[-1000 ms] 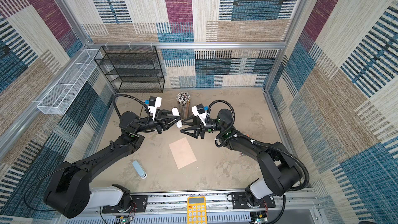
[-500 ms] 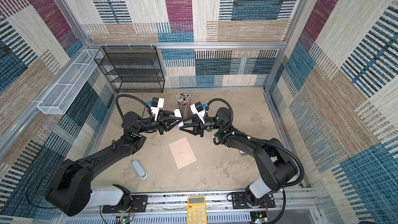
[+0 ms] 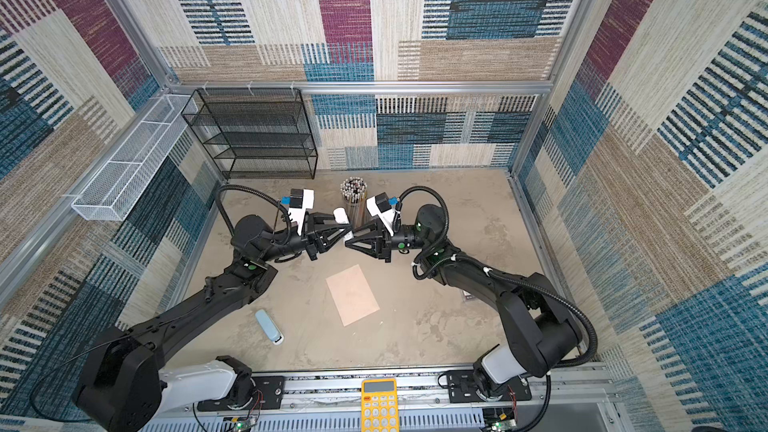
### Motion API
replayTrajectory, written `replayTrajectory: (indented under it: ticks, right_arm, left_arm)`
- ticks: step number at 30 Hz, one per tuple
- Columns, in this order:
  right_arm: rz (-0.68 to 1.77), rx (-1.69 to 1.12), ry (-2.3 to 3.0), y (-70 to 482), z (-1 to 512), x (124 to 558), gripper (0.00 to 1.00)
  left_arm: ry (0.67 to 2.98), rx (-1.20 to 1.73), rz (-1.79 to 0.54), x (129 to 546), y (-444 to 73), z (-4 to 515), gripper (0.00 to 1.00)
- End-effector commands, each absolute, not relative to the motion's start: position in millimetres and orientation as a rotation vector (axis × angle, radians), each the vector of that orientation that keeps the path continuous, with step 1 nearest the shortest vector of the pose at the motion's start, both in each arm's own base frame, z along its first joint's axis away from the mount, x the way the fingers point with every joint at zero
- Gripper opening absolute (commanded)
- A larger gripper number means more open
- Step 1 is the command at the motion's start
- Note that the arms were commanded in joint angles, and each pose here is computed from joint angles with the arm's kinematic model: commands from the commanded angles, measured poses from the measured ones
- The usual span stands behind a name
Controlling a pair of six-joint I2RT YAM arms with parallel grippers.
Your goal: Place the letter into the envelope and seal it
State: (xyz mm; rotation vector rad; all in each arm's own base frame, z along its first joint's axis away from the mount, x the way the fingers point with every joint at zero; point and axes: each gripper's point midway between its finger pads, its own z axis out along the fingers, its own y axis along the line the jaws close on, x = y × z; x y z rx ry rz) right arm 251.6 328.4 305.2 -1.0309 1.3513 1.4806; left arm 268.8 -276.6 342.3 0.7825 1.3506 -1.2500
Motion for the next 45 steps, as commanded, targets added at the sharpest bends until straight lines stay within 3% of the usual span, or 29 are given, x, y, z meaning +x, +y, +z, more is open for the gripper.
replayTrajectory:
  ticks: [1, 11, 22, 26, 37, 45]
  right_arm:
    - [1.372, -0.893, 1.366, 327.2, 327.9, 268.7, 0.16]
    - [1.042, -0.639, 1.354, 337.1, 369.2, 260.0, 0.14]
    - [0.743, -0.517, 1.370, 335.0, 364.3, 268.8, 0.13]
    - [0.703, -0.520, 1.378, 333.6, 360.1, 270.6, 0.18]
    - [0.653, -0.728, 1.345, 322.6, 319.6, 250.3, 0.49]
    - [0.900, -0.845, 1.300, 296.9, 312.7, 246.7, 0.54]
  left_arm:
    - [1.484, 0.750, -1.087, 285.7, -272.2, 308.8, 0.00]
    - [1.533, 0.612, -0.958, 300.4, -261.5, 299.4, 0.00]
    - [1.557, 0.579, -0.913, 299.3, -259.9, 294.0, 0.00]
    - [1.556, 0.575, -0.906, 299.2, -258.7, 294.5, 0.00]
    - [1.505, 0.511, -0.884, 304.5, -245.5, 317.5, 0.00]
    - [1.451, 0.480, -0.962, 309.6, -234.7, 338.4, 0.00]
